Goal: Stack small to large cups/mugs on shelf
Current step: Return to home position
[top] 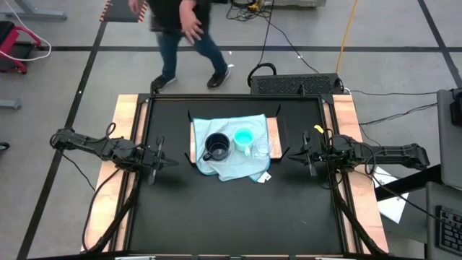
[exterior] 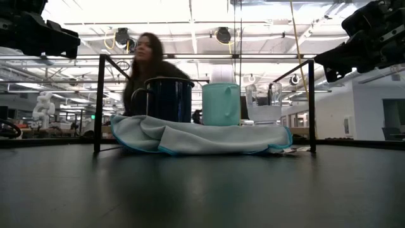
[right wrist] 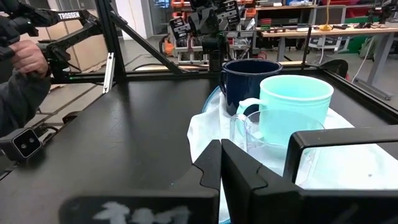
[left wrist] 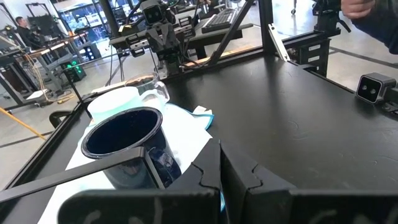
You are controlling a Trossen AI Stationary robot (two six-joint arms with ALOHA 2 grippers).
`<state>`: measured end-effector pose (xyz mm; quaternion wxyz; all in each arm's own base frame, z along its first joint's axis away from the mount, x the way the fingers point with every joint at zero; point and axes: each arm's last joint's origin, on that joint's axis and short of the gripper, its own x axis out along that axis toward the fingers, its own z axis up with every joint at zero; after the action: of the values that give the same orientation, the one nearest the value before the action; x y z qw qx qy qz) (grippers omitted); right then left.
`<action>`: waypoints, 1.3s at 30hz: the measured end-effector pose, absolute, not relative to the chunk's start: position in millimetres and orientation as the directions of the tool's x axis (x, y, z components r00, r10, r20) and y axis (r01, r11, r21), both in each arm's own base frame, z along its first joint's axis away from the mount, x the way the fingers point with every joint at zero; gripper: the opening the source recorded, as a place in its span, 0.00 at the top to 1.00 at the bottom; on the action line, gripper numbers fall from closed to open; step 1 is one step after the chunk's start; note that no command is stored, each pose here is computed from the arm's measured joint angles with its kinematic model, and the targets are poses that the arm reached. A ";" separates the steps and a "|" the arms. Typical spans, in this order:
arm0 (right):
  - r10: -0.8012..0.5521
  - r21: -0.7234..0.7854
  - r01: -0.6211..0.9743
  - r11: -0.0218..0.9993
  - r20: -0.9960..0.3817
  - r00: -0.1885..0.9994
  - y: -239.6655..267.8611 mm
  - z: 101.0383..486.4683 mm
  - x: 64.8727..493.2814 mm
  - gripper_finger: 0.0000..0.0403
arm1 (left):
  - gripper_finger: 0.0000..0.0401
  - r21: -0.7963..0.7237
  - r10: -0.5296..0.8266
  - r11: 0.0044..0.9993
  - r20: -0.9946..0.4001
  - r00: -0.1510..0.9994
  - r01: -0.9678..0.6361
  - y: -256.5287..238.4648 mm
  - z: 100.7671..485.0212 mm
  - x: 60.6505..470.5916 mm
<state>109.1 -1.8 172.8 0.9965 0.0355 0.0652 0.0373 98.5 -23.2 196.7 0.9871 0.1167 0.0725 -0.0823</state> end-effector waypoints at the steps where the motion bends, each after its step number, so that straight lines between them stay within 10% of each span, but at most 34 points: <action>1: 0.079 0.075 -0.070 0.995 -0.127 0.989 -1.8 172.8 109.1 1.00 | 1.00 0.219 -0.145 0.959 -0.162 0.976 0.179 -23.2 196.7 98.5; 39: 0.085 0.126 -0.070 0.990 -0.121 0.989 -1.6 173.5 109.1 1.00 | 0.92 0.172 -0.163 0.967 -0.162 0.973 0.190 -23.7 196.7 98.4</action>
<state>109.1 -1.6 173.5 0.9954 0.0608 0.0632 0.0390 98.4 -23.7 196.7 0.9889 0.0937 0.0735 -0.0893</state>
